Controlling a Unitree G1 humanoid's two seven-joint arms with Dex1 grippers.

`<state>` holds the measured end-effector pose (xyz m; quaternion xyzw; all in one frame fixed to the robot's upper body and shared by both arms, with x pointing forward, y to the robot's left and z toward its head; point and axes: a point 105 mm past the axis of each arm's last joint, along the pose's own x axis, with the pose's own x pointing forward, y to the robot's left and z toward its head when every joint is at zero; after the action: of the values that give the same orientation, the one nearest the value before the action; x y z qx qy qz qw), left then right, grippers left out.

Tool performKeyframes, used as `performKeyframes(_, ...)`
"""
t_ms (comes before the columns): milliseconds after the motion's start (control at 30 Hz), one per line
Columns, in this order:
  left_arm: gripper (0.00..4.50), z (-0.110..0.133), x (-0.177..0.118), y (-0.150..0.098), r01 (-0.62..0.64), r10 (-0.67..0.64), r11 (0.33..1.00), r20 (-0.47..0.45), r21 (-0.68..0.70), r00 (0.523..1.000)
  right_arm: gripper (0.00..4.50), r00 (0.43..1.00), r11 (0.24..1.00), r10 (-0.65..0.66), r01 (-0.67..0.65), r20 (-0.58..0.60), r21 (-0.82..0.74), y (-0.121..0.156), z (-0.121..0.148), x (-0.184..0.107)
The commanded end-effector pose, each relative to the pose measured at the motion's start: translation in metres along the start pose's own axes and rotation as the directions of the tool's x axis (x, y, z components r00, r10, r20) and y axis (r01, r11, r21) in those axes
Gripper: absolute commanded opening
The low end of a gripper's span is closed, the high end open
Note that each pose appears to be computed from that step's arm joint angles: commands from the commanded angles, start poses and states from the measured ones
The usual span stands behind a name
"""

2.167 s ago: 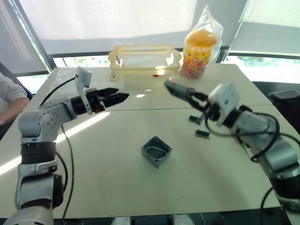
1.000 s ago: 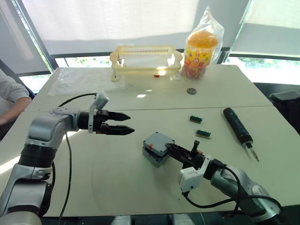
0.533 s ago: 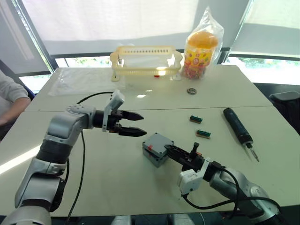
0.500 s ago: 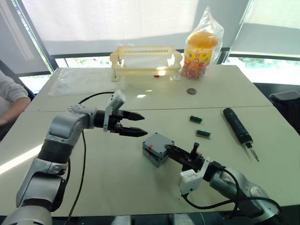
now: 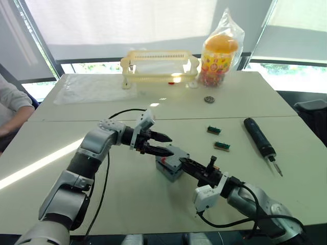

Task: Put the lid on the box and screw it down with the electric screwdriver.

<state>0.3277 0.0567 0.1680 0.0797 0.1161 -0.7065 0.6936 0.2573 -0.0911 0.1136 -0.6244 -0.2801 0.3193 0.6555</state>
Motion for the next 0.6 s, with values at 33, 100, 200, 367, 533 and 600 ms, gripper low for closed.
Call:
performKeyframes(33,3.22,0.005,0.003,-0.002,0.017,-0.016,0.999,-0.002,0.045,1.0,0.12,1.0,1.0,0.023,-0.023,0.0,0.014,0.008,0.003,-0.001)
performKeyframes(100,3.22,0.003,0.005,-0.003,0.023,-0.023,0.999,-0.007,0.046,1.0,0.12,1.0,1.0,0.021,-0.021,-0.001,0.012,0.008,0.003,-0.001)
performKeyframes(200,3.22,0.0,0.006,-0.004,0.026,-0.025,0.998,-0.018,0.053,1.0,0.12,1.0,1.0,0.018,-0.018,-0.003,0.01,0.008,0.003,-0.001)
performKeyframes(367,3.22,-0.009,0.009,-0.005,0.041,-0.036,0.997,-0.059,0.071,0.998,0.12,1.0,1.0,0.015,-0.015,-0.002,0.007,0.008,0.004,-0.002)
performKeyframes(533,3.22,-0.02,0.013,-0.005,0.046,-0.038,0.996,-0.104,0.081,0.994,0.12,1.0,1.0,0.015,-0.015,-0.003,0.008,0.009,0.005,-0.002)
performKeyframes(600,3.22,-0.024,0.014,-0.005,0.049,-0.04,0.995,-0.115,0.081,0.993,0.12,1.0,1.0,0.018,-0.018,-0.001,0.009,0.011,0.006,-0.003)
